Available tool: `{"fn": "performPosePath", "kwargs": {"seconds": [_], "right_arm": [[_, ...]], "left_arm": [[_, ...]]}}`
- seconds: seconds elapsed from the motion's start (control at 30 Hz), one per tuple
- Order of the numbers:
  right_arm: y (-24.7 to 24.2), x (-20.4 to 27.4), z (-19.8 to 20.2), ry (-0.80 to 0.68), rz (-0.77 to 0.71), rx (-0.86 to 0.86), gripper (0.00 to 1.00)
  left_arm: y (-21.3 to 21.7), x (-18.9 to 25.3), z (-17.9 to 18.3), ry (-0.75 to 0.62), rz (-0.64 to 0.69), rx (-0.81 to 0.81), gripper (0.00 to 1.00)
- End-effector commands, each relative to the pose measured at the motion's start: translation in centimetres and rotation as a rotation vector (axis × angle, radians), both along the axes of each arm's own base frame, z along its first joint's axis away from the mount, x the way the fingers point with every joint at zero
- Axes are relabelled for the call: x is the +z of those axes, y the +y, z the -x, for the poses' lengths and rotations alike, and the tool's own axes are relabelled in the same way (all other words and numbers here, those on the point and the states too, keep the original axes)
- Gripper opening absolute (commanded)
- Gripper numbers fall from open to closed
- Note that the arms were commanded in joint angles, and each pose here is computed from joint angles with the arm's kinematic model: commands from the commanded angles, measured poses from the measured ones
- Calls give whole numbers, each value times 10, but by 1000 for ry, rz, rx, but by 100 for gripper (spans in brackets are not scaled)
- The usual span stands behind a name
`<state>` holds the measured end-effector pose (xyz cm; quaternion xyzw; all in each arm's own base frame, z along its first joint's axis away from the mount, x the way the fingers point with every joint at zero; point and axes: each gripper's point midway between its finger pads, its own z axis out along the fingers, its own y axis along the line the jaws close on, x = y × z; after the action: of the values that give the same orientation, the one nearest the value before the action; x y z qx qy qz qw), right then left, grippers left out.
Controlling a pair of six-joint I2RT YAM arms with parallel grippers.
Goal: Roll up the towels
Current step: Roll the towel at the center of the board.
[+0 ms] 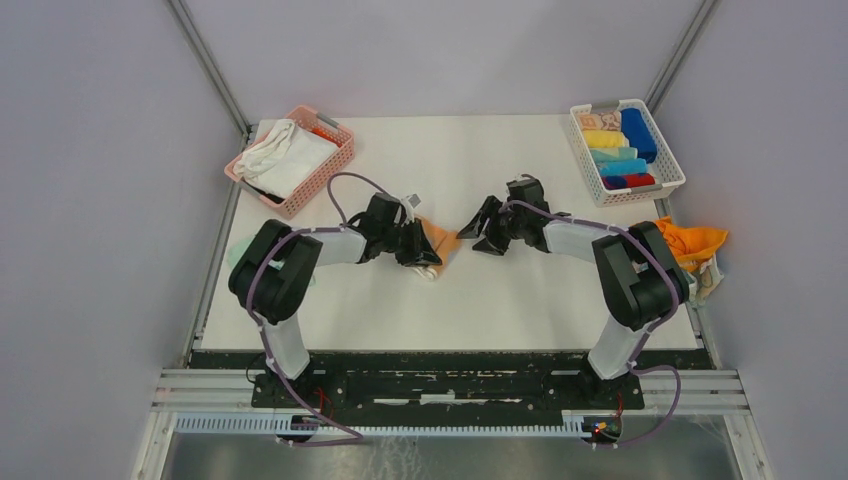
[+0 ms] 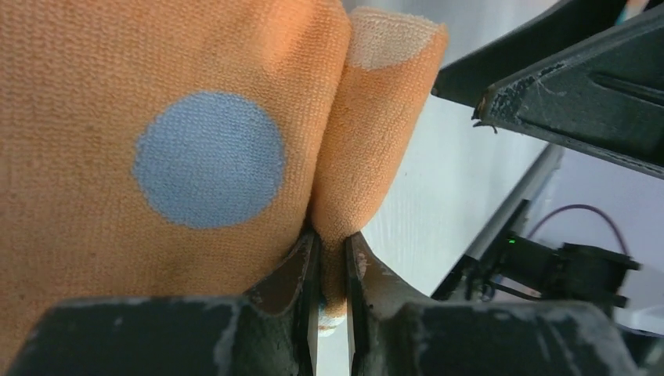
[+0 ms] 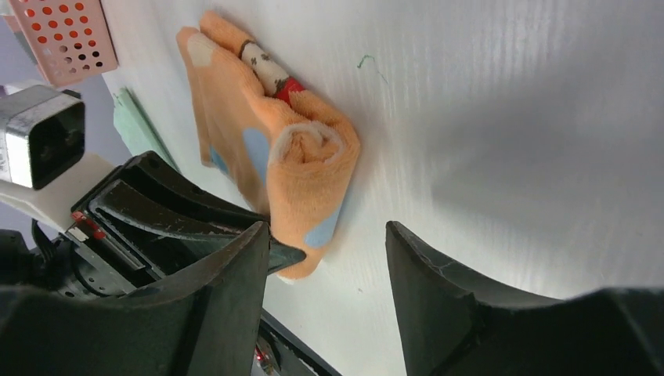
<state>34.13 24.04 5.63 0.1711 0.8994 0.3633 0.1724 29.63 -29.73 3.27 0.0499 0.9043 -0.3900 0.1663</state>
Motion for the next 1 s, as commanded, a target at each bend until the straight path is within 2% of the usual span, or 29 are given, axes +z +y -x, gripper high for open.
{"fn": "performPosePath", "kwargs": {"seconds": [0.0, 0.1, 0.3, 0.5, 0.6, 0.77, 0.87, 0.97], "right_arm": [[23, 10, -18, -78, -121, 27, 65], [32, 4, -22, -80, -157, 29, 66], [40, -15, -22, -43, -153, 33, 67], [37, -41, -20, 15, -71, 12, 63], [31, -54, -13, 64, 0, 0, 55], [13, -65, -4, 117, 152, -40, 36], [4, -64, 0, 151, 247, -52, 24], [-5, -60, 3, 177, 341, -51, 16]], "left_arm": [[-3, -3, 17, 211, 154, 38, 15], [4, -10, 14, 263, 177, 93, 14], [12, -24, 15, 304, 136, 122, 15], [17, -35, 16, 336, 96, 137, 15], [18, -36, 16, 335, 83, 148, 15], [21, -33, 15, 317, 62, 155, 18], [21, -24, 17, 277, 39, 141, 25], [23, -12, 17, 190, -34, 131, 37]]}}
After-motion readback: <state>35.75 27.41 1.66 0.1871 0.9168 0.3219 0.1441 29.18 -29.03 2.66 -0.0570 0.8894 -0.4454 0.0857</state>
